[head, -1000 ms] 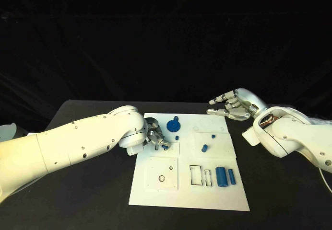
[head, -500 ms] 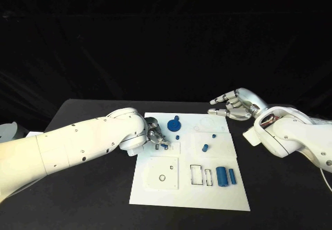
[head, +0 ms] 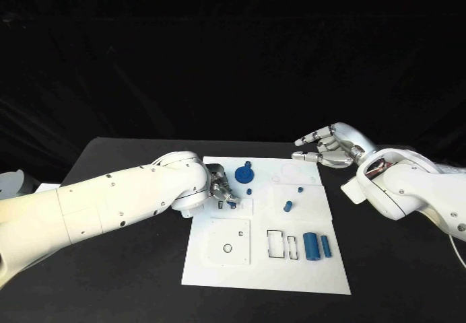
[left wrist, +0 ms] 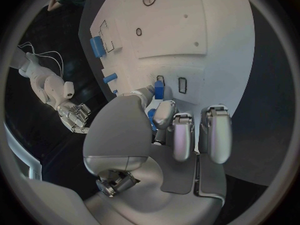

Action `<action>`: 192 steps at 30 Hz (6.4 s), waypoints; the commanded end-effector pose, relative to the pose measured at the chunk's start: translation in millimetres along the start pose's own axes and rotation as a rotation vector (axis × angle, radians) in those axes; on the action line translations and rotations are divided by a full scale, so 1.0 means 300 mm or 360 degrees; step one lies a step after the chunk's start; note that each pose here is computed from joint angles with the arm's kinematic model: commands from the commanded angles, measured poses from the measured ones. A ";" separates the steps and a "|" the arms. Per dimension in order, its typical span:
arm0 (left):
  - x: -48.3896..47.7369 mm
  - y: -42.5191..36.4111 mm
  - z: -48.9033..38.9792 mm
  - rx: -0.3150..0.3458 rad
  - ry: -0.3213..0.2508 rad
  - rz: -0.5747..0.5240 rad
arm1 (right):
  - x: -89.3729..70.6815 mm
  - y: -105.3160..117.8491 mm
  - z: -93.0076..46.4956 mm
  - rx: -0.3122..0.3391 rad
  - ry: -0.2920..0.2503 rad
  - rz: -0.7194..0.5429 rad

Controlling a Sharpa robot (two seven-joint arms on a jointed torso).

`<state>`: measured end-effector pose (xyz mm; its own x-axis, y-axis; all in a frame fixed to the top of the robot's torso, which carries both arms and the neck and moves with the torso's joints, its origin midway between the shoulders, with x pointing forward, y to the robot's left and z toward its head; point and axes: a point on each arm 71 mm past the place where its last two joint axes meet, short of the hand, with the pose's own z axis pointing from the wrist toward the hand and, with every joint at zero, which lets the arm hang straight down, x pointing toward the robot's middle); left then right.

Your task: Assemble the parts on the task board

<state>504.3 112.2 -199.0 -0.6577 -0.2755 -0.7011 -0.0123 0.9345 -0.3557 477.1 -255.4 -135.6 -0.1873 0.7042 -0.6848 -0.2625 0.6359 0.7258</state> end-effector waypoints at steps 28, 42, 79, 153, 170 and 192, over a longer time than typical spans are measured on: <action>0.032 0.009 0.008 -0.0043 0.0144 0.0175 | -0.001 -0.021 0.011 0.0019 0.0019 -0.0009; 0.039 0.004 0.008 -0.0041 0.0179 0.0204 | 0.002 -0.019 0.010 0.0017 0.0025 -0.0008; 0.047 -0.007 0.022 -0.0051 0.0208 0.0281 | 0.000 -0.016 0.003 0.0016 0.0029 -0.0007; 0.033 0.009 0.036 -0.0075 0.0223 0.0285 | -0.003 -0.019 -0.003 0.0020 0.0037 -0.0009; 0.027 0.007 0.032 -0.0064 0.0191 0.0258 | -0.003 -0.020 -0.002 0.0021 0.0035 -0.0009; -0.148 0.018 -0.100 0.0096 0.0086 -0.0147 | -0.007 -0.036 0.007 0.0043 0.0029 -0.0003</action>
<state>509.8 135.9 -157.2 -0.6857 -0.3044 -0.6611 -0.0139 0.9136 -0.4063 482.3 -264.0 -140.5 -0.1895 0.7001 -0.6885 -0.2372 0.6477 0.7240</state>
